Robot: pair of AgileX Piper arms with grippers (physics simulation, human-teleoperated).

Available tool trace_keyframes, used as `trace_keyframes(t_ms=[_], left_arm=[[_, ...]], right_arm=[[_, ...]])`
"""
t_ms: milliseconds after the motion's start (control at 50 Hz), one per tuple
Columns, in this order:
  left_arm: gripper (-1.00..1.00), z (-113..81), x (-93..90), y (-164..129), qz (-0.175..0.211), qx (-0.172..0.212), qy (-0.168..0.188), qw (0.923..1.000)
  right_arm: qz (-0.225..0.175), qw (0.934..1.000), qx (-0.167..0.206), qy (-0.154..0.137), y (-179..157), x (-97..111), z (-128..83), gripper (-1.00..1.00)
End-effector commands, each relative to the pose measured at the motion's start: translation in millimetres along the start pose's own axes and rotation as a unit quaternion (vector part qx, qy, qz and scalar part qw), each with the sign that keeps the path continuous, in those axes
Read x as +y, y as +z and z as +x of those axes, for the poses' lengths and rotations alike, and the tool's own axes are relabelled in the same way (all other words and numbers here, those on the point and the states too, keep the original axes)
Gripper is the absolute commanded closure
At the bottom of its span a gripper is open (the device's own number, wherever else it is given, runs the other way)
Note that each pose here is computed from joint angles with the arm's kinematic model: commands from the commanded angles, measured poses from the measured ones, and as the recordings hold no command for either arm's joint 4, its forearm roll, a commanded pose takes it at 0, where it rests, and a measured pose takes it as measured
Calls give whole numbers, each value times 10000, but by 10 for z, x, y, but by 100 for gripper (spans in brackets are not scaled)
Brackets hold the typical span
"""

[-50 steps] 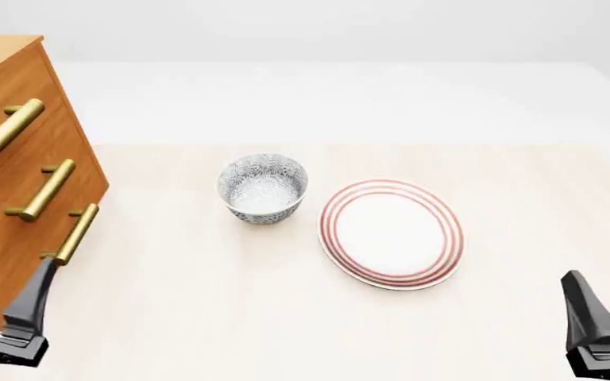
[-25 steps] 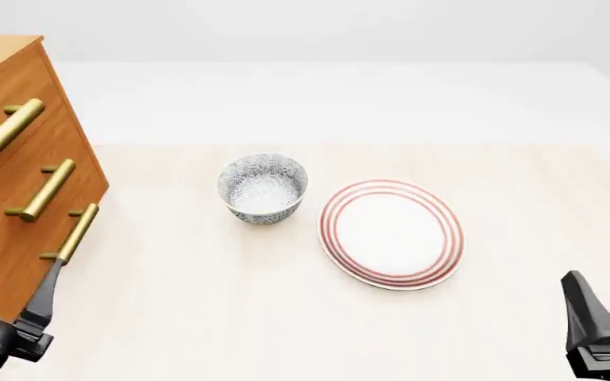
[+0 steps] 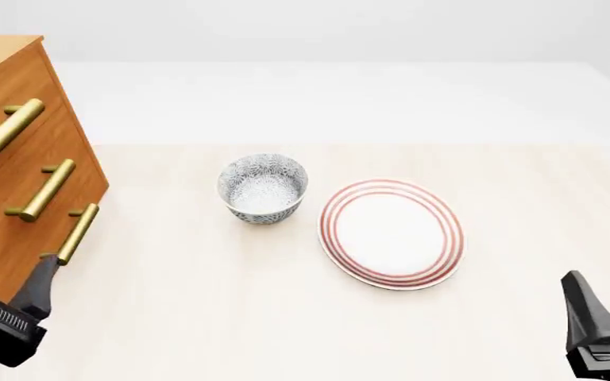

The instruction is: Open the top drawer of the cabinet.

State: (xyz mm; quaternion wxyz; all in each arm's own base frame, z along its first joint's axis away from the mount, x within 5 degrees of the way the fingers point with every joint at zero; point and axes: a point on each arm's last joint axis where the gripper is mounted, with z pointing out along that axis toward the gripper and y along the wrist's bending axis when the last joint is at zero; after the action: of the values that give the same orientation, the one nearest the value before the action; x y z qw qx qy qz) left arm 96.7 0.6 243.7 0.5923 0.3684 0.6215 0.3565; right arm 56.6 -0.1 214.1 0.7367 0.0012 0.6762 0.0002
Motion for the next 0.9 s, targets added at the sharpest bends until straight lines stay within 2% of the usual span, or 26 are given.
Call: trace_keyframes(t_ms=[20,120,140,300,380,440,500,900], left_arm=[[-100,13,-10,127,-4,32,519,9986],[-100,25,-20,199,7,62,742,9972],[-100,61,-62,229,-7,107,931,9956],[-100,38,-23,351,13,95,1159,9932],[-100,80,-44,387,-55,174,1443,9894],[-100,65,-6,417,-78,181,1468,9890],[-100,83,20,434,-156,259,1639,9860],[-100,63,297,531,-512,516,1793,9811]], right_arm=[[0,10000,-1,-1,0,0,0,-100],[0,10000,0,0,0,0,0,-100],[0,10000,0,0,0,0,0,-100],[0,10000,-1,1,0,0,0,-100],[0,10000,0,0,0,0,0,-100],[-1,10000,0,1,0,0,0,-100],[0,10000,0,0,0,0,0,-100],[-1,10000,0,0,0,0,0,-100]])
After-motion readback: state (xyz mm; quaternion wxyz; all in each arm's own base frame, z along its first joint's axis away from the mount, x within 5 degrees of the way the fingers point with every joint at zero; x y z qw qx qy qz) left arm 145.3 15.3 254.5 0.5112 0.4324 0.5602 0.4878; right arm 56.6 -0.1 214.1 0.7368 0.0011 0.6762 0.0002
